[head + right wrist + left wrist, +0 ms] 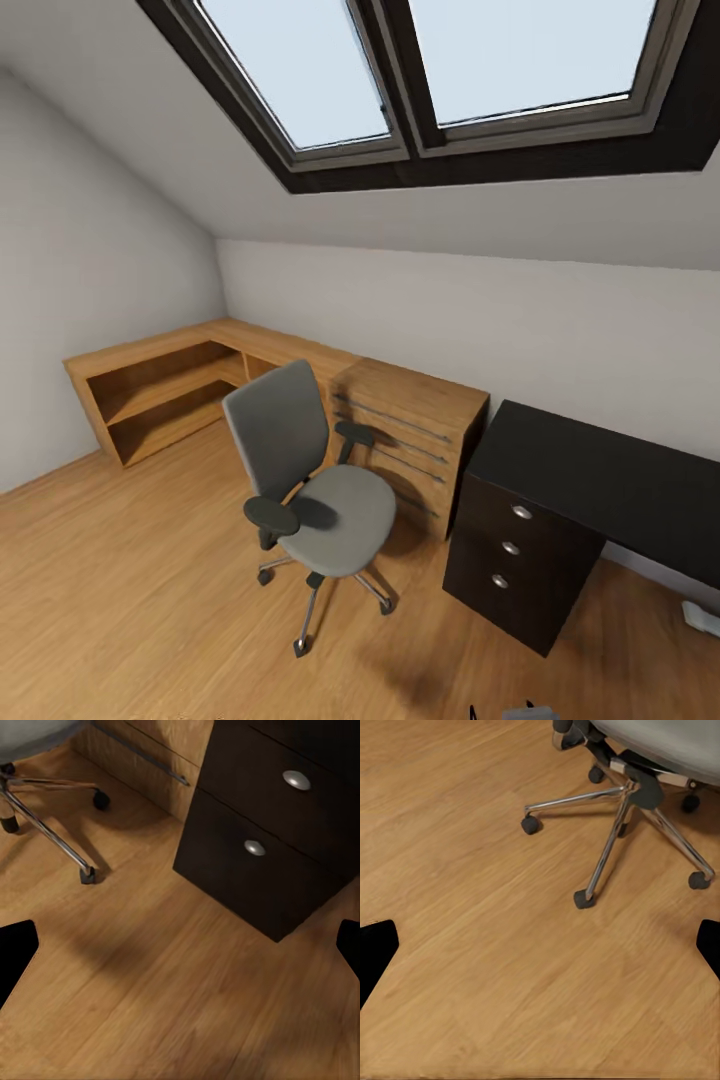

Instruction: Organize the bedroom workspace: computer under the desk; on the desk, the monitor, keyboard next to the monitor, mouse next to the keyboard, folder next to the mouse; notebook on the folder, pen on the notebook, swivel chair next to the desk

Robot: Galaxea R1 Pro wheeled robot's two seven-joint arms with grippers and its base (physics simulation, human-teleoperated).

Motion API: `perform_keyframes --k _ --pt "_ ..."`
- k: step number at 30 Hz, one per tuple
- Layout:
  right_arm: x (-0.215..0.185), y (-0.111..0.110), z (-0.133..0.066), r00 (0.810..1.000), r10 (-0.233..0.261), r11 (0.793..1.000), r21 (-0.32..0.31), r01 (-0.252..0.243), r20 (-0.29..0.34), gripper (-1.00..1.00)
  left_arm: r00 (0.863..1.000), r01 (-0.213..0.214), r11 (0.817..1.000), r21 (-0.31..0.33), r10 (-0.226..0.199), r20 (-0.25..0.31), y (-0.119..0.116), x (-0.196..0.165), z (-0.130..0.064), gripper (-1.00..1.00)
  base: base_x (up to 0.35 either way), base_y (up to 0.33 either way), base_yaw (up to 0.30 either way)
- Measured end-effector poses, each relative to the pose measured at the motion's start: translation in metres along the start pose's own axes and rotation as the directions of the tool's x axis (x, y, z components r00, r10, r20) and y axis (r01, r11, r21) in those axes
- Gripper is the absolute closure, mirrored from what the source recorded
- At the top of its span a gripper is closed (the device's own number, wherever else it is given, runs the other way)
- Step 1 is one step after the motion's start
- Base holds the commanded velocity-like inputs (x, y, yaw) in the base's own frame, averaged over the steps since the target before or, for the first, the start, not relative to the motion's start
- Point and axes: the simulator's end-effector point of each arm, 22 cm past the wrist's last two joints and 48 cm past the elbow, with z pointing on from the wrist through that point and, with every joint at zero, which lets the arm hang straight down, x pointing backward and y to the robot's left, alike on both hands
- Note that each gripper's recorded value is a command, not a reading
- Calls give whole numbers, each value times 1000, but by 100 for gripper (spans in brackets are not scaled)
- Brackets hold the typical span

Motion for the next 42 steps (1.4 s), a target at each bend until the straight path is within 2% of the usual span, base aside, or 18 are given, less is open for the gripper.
perform_keyframes --k 42 --pt "12 2 -1 1000 -1 1000 -5 1 -29 -100 1000 3 1000 -2 -3 -31 -3 13 -2 -100 0 0 259"
